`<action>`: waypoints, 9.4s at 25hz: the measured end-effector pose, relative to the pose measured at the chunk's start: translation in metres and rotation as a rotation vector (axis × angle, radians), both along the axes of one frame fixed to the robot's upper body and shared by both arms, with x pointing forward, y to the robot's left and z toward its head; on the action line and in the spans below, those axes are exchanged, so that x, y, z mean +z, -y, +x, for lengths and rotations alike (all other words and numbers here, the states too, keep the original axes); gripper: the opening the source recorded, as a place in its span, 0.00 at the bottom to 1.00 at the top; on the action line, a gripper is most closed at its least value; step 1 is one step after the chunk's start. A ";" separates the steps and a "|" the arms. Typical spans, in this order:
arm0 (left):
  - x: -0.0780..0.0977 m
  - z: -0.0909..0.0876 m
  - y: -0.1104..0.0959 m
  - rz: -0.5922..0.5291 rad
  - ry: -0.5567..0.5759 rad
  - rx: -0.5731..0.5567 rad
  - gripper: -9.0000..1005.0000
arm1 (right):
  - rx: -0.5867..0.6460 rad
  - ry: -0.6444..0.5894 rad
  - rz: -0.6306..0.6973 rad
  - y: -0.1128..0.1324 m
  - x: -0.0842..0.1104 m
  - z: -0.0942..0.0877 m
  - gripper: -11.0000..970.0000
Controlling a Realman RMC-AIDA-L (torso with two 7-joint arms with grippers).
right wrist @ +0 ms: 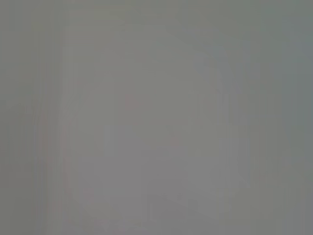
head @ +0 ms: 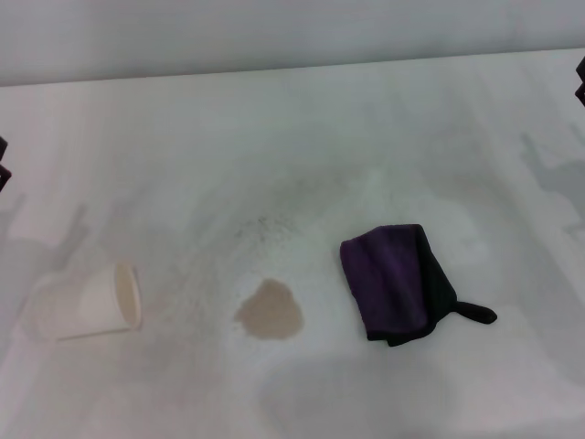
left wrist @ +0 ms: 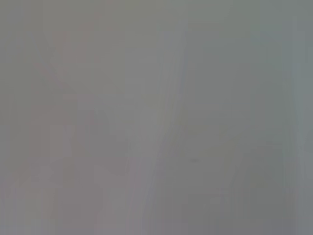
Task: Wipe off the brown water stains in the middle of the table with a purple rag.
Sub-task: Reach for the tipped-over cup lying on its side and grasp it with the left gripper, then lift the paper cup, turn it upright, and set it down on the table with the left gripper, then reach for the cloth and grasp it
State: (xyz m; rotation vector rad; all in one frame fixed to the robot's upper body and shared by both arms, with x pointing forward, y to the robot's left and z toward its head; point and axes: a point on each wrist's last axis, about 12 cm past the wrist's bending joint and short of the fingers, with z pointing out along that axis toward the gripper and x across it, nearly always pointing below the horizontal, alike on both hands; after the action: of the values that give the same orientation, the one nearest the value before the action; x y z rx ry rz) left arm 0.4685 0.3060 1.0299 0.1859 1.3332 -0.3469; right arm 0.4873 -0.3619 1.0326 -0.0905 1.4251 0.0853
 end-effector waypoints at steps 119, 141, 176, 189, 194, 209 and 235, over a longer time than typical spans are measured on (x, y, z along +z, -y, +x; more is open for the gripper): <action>0.074 0.089 0.030 0.741 -0.391 -0.781 0.68 | -0.156 -0.012 0.149 0.000 -0.008 -0.003 0.84; 0.011 0.037 0.023 0.186 -0.208 -0.478 0.65 | 0.010 0.044 -0.004 -0.004 0.012 0.021 0.84; -0.043 -0.018 0.032 0.284 -0.299 -0.375 0.65 | -0.007 0.060 -0.039 0.007 0.017 0.018 0.84; -0.055 -0.042 0.027 0.349 -0.310 -0.341 0.65 | -0.006 0.059 -0.035 0.006 0.016 0.018 0.84; -0.060 -0.052 0.028 0.369 -0.318 -0.341 0.65 | -0.005 0.057 -0.032 0.005 0.015 0.018 0.84; -0.063 -0.059 0.029 0.367 -0.329 -0.332 0.68 | 0.011 0.054 -0.031 0.002 0.014 0.017 0.84; -0.067 -0.082 0.020 0.368 -0.336 -0.299 0.89 | 0.003 0.050 -0.030 0.004 0.012 0.010 0.84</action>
State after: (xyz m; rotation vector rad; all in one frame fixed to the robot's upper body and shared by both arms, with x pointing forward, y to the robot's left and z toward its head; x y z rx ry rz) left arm 0.3863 0.2856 0.9633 0.6631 1.7009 -0.3926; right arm 0.4978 -0.3660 1.0442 -0.1191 1.3764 0.0638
